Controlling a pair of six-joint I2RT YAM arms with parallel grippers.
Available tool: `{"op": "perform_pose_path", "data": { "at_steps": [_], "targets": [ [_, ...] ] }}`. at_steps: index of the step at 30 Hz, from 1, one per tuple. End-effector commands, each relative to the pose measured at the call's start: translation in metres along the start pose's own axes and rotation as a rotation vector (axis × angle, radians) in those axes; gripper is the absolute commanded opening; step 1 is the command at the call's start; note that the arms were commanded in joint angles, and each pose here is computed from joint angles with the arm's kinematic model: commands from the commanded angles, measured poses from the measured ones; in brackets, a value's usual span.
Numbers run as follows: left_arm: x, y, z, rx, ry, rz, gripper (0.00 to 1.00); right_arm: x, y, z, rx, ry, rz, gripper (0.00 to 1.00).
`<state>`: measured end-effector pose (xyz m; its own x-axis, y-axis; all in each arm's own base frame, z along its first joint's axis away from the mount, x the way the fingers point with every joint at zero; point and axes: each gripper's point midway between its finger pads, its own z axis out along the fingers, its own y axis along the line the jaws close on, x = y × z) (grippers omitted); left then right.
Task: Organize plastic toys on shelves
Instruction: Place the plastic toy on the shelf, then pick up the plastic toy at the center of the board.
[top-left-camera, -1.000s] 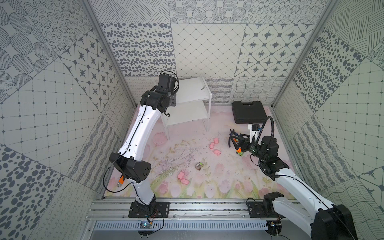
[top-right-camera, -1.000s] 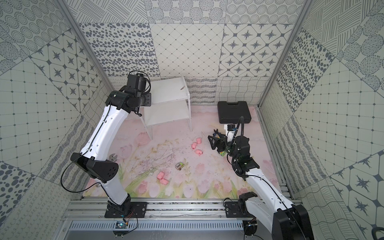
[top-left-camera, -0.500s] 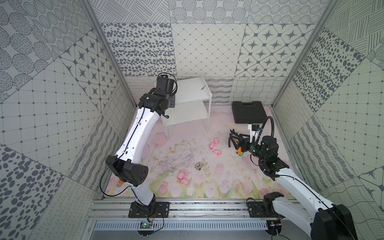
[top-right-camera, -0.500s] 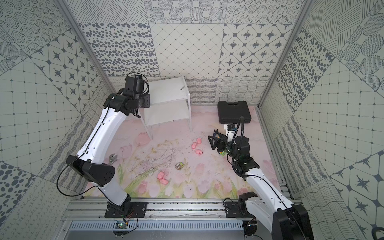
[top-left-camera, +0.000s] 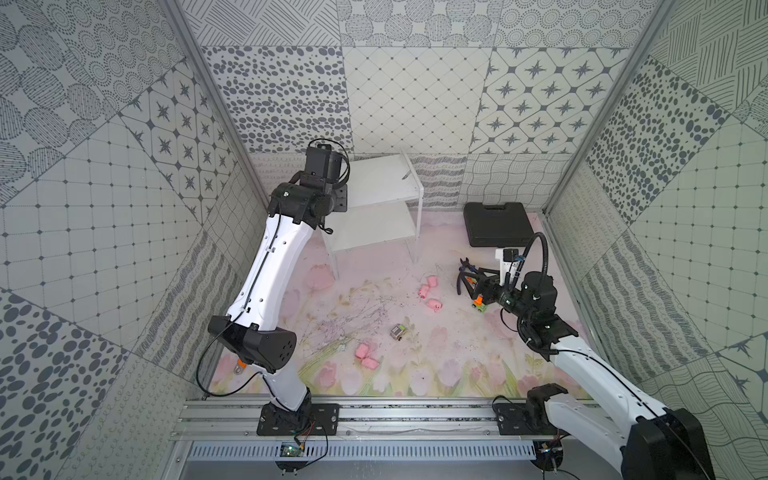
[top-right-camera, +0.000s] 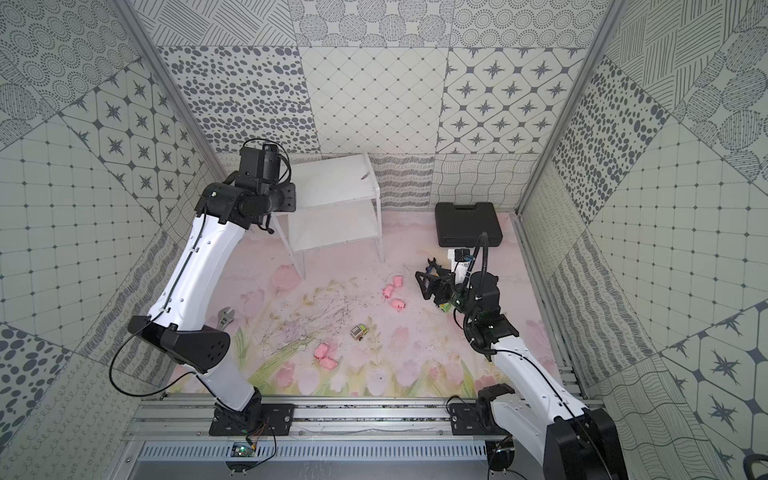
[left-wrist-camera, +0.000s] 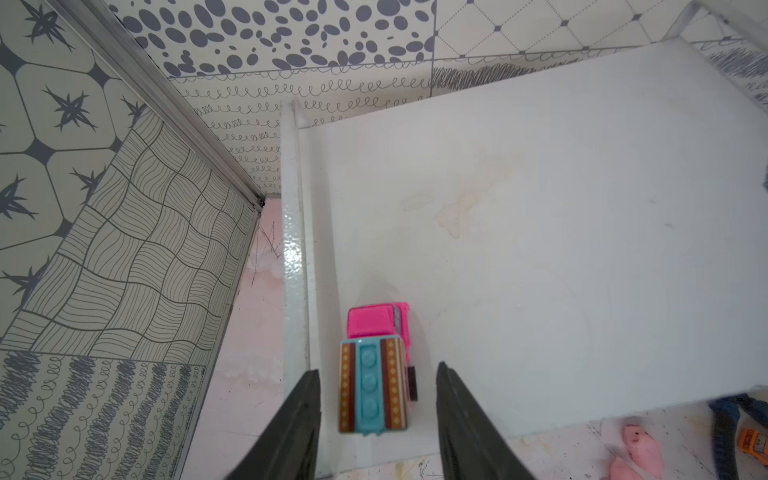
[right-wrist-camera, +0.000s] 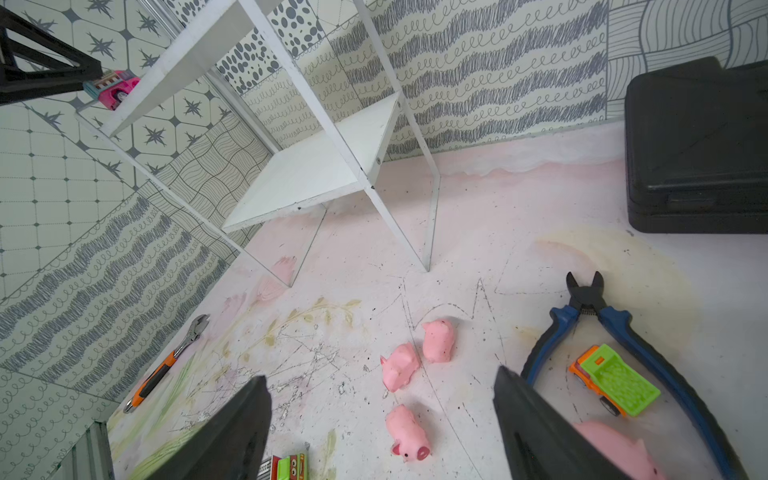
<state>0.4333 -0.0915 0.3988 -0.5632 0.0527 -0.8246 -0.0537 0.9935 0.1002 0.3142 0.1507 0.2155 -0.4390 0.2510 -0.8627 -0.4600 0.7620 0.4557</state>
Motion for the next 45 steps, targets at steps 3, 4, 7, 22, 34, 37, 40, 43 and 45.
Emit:
{"op": "perform_pose_path", "data": {
  "at_steps": [3, 4, 7, 22, 34, 37, 40, 43, 45],
  "targets": [
    [-0.017, -0.002, -0.032, 0.097, -0.038, -0.094, 0.54, -0.012, 0.008, -0.001, -0.04, -0.043, -0.01, 0.89],
    [-0.02, -0.005, -0.039, 0.131, -0.047, -0.115, 0.56, -0.013, 0.01, -0.001, -0.048, -0.043, -0.008, 0.89],
    [-0.021, -0.018, -0.056, 0.291, -0.051, -0.206, 0.61, -0.015, 0.019, -0.001, -0.093, -0.032, 0.007, 0.89],
    [0.177, -0.092, -0.049, 0.952, 0.063, -0.822, 0.62, 0.03, 0.024, 0.01, -0.137, 0.278, 0.103, 0.87],
    [0.306, -0.123, 0.01, 0.82, 0.329, -0.865, 0.65, 0.112, 0.039, 0.031, -0.149, 0.606, -0.102, 0.84],
    [0.325, -0.118, 0.023, 0.746, 0.362, -0.866, 0.64, 0.157, 0.097, 0.032, -0.379, 0.631, -0.367, 0.85],
    [0.336, -0.105, 0.034, 0.651, 0.353, -0.9, 0.64, 0.185, 0.127, 0.035, -0.521, 0.561, -0.592, 0.89],
    [0.341, -0.092, 0.04, 0.574, 0.351, -0.92, 0.64, 0.193, 0.127, 0.052, -0.524, 0.57, -0.648, 0.91],
    [0.342, -0.086, 0.041, 0.548, 0.362, -0.904, 0.65, 0.198, 0.127, 0.059, -0.555, 0.586, -0.725, 0.93]
  ]
}}
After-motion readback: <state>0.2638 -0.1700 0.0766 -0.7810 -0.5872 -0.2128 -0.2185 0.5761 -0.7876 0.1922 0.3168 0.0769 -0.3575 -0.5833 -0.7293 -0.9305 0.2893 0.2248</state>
